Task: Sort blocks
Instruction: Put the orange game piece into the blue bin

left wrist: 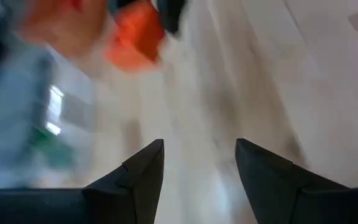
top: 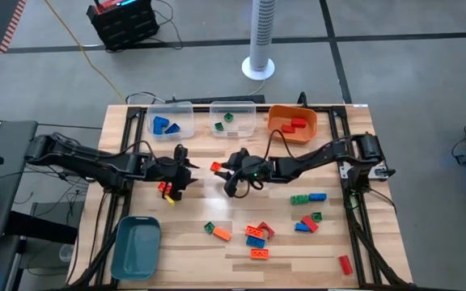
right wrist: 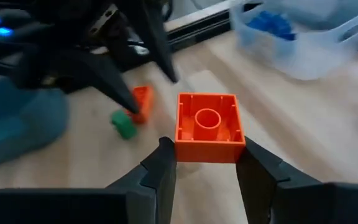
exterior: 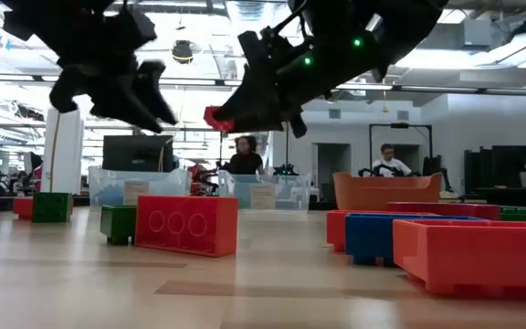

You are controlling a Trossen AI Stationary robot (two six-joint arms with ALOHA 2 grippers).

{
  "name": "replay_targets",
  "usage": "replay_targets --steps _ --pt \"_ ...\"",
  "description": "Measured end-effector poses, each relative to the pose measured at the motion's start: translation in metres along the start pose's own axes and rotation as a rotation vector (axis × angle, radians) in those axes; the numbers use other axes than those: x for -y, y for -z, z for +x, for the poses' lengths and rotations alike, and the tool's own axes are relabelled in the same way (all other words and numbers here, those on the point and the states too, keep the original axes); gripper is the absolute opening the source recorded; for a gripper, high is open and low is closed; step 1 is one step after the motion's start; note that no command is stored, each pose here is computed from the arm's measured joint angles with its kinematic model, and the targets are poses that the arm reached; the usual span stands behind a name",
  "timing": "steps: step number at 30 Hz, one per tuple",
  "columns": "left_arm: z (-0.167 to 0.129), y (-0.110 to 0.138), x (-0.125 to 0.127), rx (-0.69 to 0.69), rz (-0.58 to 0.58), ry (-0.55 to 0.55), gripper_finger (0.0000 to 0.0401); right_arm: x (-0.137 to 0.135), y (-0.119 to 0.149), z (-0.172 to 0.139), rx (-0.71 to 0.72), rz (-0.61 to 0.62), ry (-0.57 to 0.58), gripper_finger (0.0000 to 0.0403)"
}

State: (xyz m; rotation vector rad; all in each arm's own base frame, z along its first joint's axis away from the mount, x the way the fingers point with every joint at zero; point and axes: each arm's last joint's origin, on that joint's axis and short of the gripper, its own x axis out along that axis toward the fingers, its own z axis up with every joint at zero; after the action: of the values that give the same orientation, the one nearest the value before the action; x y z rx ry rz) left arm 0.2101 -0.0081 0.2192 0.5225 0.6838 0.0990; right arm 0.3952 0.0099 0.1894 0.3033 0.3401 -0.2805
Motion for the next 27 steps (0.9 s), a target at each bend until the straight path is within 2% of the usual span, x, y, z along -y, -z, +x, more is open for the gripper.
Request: replay_targets --steps 5,8,13,20,27 --pt "-0.004 -0.012 0.006 0.064 0.252 -0.083 0.0192 -0.004 -0.002 0.000 0.000 0.057 -0.084 0.0152" --pt "-0.006 -0.015 0.007 0.069 0.354 -0.122 0.0192 -0.008 -0.003 -0.001 0.029 0.062 -0.110 0.0152" --pt "-0.008 -0.019 0.006 0.064 0.430 -0.195 0.0192 -0.013 -0.004 -0.002 0.032 0.063 -0.179 0.0152" --pt "-0.009 -0.023 0.008 0.099 0.513 -0.193 0.0199 -0.015 -0.004 -0.002 0.036 0.064 -0.190 0.0152" --pt "-0.011 -0.027 0.012 0.167 0.530 -0.152 0.0251 -0.016 -0.007 -0.002 0.062 0.069 -0.202 0.0152"
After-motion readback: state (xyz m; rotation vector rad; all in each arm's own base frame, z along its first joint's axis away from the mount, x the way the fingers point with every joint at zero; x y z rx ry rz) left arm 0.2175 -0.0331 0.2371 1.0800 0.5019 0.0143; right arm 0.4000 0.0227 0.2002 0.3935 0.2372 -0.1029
